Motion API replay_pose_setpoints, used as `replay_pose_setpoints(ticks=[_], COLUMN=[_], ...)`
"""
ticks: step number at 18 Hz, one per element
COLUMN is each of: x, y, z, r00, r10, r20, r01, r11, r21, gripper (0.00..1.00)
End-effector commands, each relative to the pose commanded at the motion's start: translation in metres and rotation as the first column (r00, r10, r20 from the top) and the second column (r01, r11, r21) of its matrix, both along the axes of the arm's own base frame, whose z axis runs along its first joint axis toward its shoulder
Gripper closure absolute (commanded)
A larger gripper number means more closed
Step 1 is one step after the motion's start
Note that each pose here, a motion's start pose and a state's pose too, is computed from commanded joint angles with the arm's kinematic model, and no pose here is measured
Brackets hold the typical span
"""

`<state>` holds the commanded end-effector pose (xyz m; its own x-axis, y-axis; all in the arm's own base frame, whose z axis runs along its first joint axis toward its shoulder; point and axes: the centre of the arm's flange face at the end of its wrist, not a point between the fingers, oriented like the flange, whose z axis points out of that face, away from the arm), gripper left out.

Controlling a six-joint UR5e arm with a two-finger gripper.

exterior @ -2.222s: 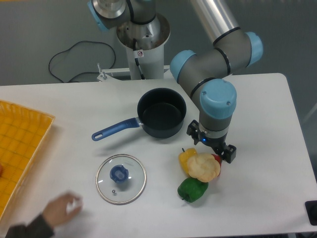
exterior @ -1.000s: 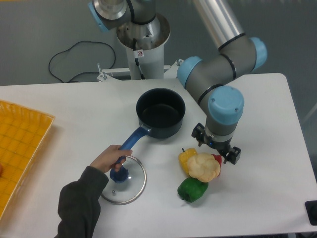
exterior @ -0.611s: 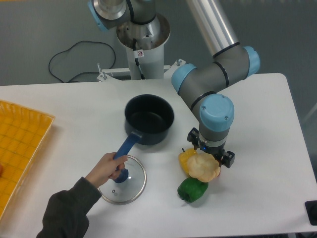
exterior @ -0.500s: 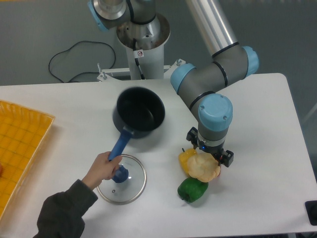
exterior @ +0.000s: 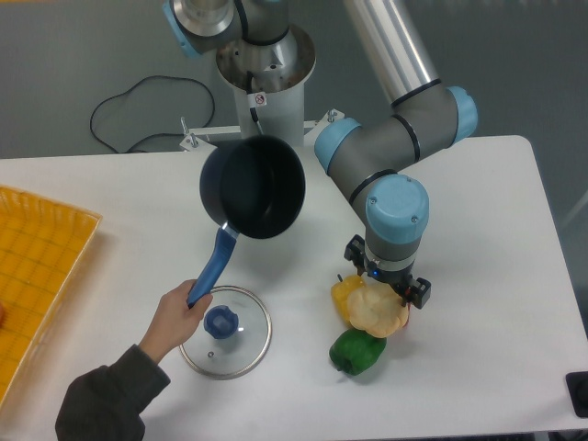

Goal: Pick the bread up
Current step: 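Lower the open gripper toward the round bread slice on the peppers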

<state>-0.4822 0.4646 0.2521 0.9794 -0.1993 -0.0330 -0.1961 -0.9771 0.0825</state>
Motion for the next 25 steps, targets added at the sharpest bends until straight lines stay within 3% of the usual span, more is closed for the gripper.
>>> replay_pose_setpoints(ticks=[4, 6, 8, 10, 12, 22, 24, 25], x=[0.0, 0.0, 0.001, 0.001, 0.001, 0.002, 0.001, 0.0], y=[0.0, -0.001, -0.001, -0.001, -0.001, -0.003, -0.003, -0.002], z=[0.001, 0.003, 0.003, 0.004, 0.005, 0.01, 0.013, 0.014], r00=[1.0, 1.0, 1.0, 1.0, 0.999, 0.999, 0.999, 0.999], r10=[0.002, 0.002, 0.005, 0.029, 0.047, 0.049, 0.047, 0.047], r20=[-0.001, -0.004, -0.004, -0.007, -0.008, -0.007, -0.009, -0.012], r01=[-0.002, -0.002, -0.005, -0.029, -0.047, -0.049, -0.047, -0.047], r11=[1.0, 1.0, 1.0, 1.0, 0.999, 0.999, 0.999, 0.999], r21=[-0.001, -0.003, -0.005, -0.003, -0.002, 0.001, 0.007, 0.011], gripper=[0.39, 0.55, 0.77, 0.92, 1.0, 0.98, 0.54, 0.45])
